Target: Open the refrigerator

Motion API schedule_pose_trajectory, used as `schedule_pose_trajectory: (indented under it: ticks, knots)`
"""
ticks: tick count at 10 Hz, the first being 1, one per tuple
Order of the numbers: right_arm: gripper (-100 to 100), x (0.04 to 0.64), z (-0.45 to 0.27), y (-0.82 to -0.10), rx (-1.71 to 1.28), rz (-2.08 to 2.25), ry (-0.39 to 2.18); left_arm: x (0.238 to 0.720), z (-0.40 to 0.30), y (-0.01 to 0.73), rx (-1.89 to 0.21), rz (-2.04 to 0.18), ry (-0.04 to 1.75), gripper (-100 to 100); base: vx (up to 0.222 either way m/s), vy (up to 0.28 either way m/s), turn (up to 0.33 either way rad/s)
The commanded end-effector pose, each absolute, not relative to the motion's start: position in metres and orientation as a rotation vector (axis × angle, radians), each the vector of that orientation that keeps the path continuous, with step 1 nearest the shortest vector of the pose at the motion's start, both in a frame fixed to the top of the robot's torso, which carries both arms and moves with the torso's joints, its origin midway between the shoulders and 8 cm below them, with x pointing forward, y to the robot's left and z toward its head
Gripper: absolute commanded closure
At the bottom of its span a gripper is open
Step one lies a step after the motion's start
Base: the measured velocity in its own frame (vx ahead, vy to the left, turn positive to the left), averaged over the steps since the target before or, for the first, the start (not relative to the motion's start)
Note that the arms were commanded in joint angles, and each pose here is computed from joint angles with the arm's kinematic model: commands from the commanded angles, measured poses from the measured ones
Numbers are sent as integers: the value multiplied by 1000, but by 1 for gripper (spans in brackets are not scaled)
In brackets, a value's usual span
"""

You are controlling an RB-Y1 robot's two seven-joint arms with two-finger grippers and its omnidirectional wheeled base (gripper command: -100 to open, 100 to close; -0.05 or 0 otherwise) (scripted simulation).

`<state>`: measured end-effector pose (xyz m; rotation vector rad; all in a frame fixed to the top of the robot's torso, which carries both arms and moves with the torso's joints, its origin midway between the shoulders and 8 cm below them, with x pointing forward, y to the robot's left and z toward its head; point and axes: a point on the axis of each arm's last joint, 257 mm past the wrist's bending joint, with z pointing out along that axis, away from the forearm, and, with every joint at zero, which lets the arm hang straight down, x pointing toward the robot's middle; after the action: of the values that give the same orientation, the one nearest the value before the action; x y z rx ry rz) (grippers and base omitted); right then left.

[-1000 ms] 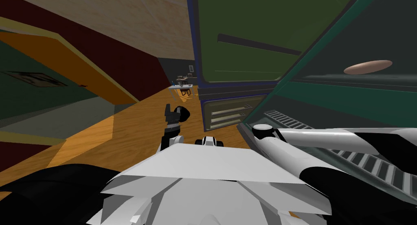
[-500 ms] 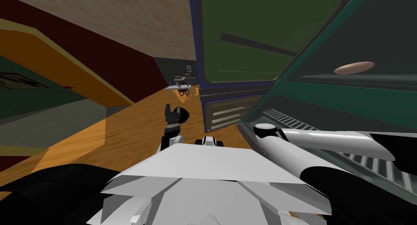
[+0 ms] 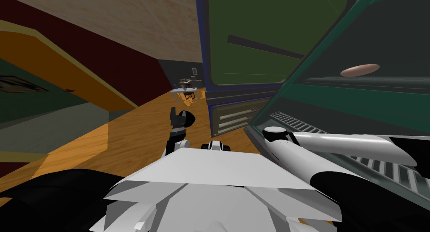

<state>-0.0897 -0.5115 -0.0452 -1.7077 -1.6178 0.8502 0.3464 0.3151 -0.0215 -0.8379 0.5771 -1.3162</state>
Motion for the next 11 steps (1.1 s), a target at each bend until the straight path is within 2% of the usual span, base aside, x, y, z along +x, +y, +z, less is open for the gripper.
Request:
schedule_pose_trajectory:
  ticks: [1,5,6,11]
  knots:
    - [-100,-89,-25,-513,-1701,853,-1626,346,-21,315,-838,-1316,577,0,15,11,-20]
    - [-100,-88,-6,-513,-1701,855,-1627,346,-21,315,-838,-1316,577,0,8,7,-15]
    - [0,-88,-6,-513,-1699,855,-1629,346,-21,315,-838,-1316,577,0,0,0,0]
    - [0,-88,-6,-513,-1699,855,-1629,346,-21,315,-838,-1316,577,0,0,0,0]
